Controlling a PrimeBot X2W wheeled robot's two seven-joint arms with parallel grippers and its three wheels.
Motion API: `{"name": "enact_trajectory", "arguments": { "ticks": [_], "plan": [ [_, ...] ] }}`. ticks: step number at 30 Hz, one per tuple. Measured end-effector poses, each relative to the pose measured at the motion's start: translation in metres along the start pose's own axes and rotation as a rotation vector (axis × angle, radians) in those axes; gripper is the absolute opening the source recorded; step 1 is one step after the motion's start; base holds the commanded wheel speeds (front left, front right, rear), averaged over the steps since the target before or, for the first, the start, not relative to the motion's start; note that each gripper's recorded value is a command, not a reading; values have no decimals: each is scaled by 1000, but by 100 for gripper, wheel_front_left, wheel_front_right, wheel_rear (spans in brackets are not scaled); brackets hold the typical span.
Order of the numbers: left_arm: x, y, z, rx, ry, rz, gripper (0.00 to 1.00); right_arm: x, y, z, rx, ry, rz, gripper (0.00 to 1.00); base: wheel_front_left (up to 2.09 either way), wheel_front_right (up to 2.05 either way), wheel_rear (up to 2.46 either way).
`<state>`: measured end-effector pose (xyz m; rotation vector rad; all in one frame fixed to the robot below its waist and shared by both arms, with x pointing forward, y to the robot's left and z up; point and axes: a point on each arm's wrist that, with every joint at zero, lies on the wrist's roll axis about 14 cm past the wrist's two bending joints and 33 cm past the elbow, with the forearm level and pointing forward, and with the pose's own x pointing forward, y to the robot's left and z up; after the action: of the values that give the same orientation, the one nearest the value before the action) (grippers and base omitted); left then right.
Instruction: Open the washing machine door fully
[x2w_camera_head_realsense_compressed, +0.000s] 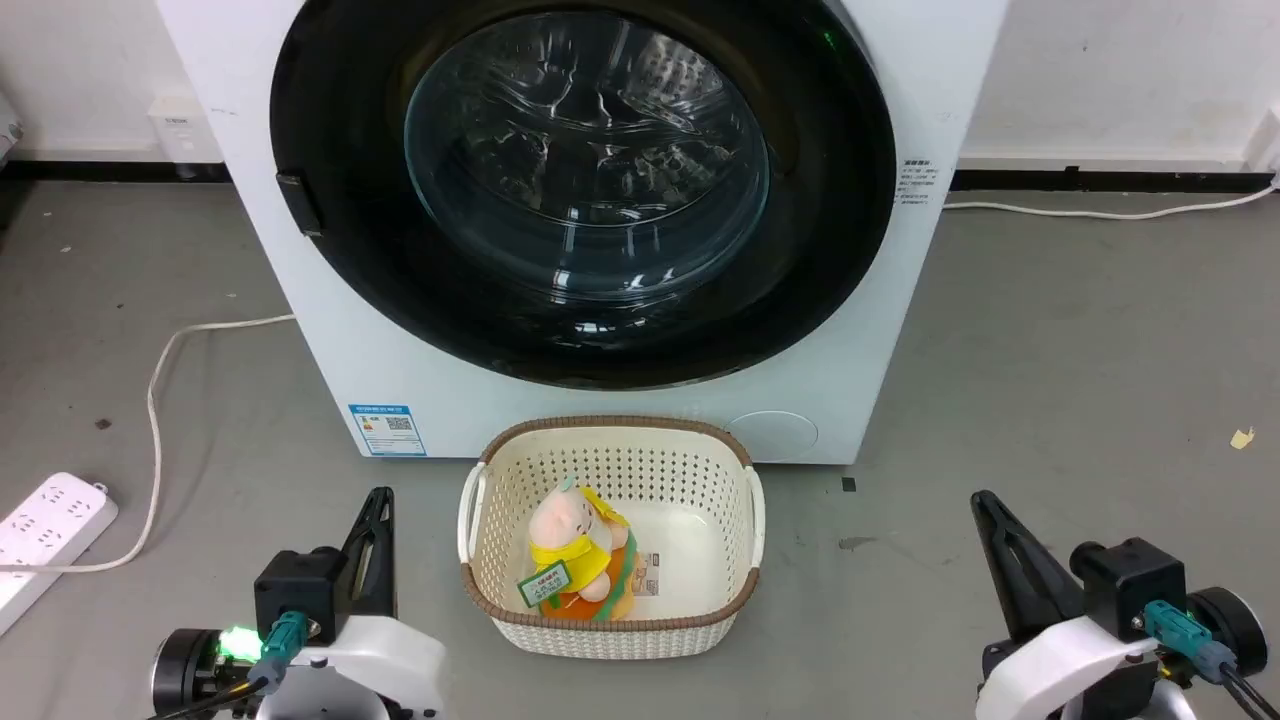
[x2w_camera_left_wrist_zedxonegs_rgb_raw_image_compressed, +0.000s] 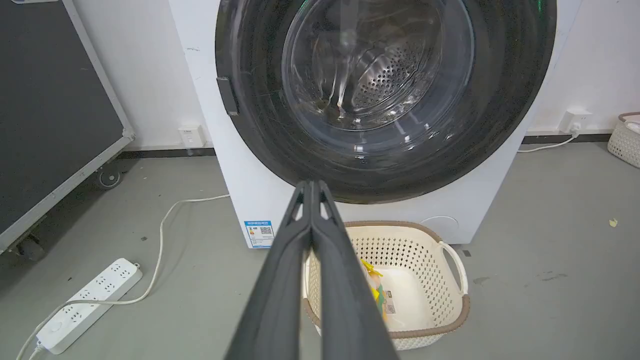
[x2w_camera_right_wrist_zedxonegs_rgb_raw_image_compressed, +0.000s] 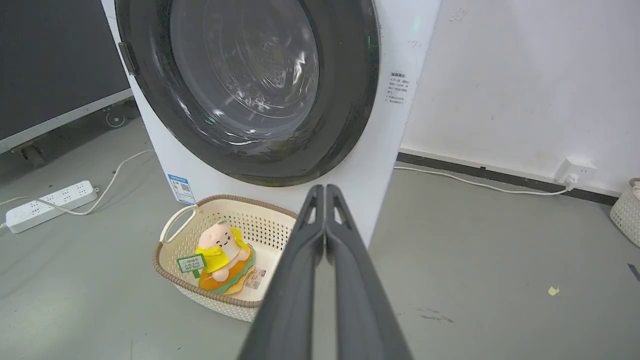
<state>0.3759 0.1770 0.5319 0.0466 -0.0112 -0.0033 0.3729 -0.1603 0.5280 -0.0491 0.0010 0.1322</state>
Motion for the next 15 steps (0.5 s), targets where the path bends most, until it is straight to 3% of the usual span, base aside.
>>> {"name": "enact_trajectory", "arguments": {
  "ticks": [15],
  "plan": [
    [0,0,0,0,0,0,0,0,0,0,0,0,0,0,0,0,0]
  ]
}}
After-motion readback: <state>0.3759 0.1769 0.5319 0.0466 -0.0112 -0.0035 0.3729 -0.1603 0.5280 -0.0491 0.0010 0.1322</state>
